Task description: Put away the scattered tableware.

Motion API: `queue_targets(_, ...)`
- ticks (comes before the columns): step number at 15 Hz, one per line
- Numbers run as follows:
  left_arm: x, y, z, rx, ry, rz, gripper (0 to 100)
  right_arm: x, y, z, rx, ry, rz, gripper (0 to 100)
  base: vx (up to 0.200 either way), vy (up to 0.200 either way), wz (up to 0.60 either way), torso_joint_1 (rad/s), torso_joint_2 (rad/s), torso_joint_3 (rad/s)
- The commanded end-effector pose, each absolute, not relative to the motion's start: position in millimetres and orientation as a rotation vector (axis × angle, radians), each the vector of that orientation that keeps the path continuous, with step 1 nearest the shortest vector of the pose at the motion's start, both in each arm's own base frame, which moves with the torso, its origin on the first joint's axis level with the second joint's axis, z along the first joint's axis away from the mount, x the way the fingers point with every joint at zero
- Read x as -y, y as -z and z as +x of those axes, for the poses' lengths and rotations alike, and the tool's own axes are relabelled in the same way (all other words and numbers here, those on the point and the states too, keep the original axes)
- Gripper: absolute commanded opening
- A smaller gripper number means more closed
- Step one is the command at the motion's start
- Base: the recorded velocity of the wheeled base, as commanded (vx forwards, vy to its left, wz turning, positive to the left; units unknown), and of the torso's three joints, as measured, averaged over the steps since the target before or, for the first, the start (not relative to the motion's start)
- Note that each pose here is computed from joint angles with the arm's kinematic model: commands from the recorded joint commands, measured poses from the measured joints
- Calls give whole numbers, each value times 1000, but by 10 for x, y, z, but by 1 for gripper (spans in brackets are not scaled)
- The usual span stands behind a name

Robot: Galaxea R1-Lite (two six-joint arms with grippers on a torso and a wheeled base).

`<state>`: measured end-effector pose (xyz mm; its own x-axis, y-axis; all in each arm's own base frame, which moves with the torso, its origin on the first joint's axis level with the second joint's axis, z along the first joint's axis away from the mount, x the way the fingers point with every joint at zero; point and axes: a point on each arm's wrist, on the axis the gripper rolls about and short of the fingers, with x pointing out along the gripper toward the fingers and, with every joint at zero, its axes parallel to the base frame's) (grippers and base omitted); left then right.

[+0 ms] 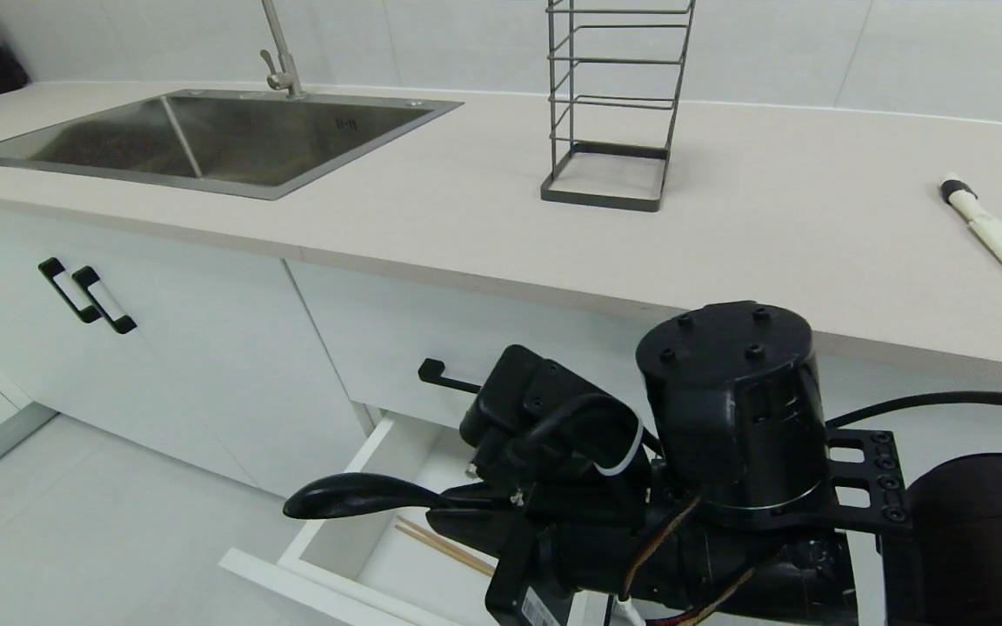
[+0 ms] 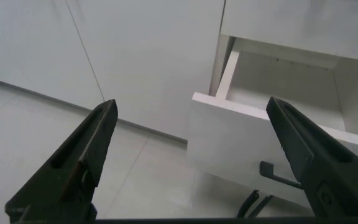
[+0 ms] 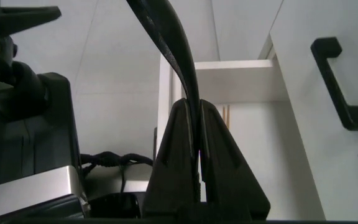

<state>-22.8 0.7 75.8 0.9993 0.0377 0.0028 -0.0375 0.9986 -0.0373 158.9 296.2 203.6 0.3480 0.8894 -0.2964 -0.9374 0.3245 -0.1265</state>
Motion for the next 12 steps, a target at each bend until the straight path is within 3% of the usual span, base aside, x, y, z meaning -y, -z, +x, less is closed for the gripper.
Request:
queue_targets(1, -7, -758, -228, 4, -38, -38, 100, -2923, -2114, 1566, -158, -1212, -325, 0, 0, 0, 0, -95, 266, 115)
queue_targets(7, -7, -758, -228, 4, -38, -38, 100, -2640, -2364, 1443, -208, -1209, -397, 0, 0, 0, 0, -15, 132, 35)
queue_targets(12, -7, -758, -228, 4, -38, -37, 100, -2810, -2191, 1453, -217, -1159, -415, 0, 0, 0, 0, 0, 0, 0)
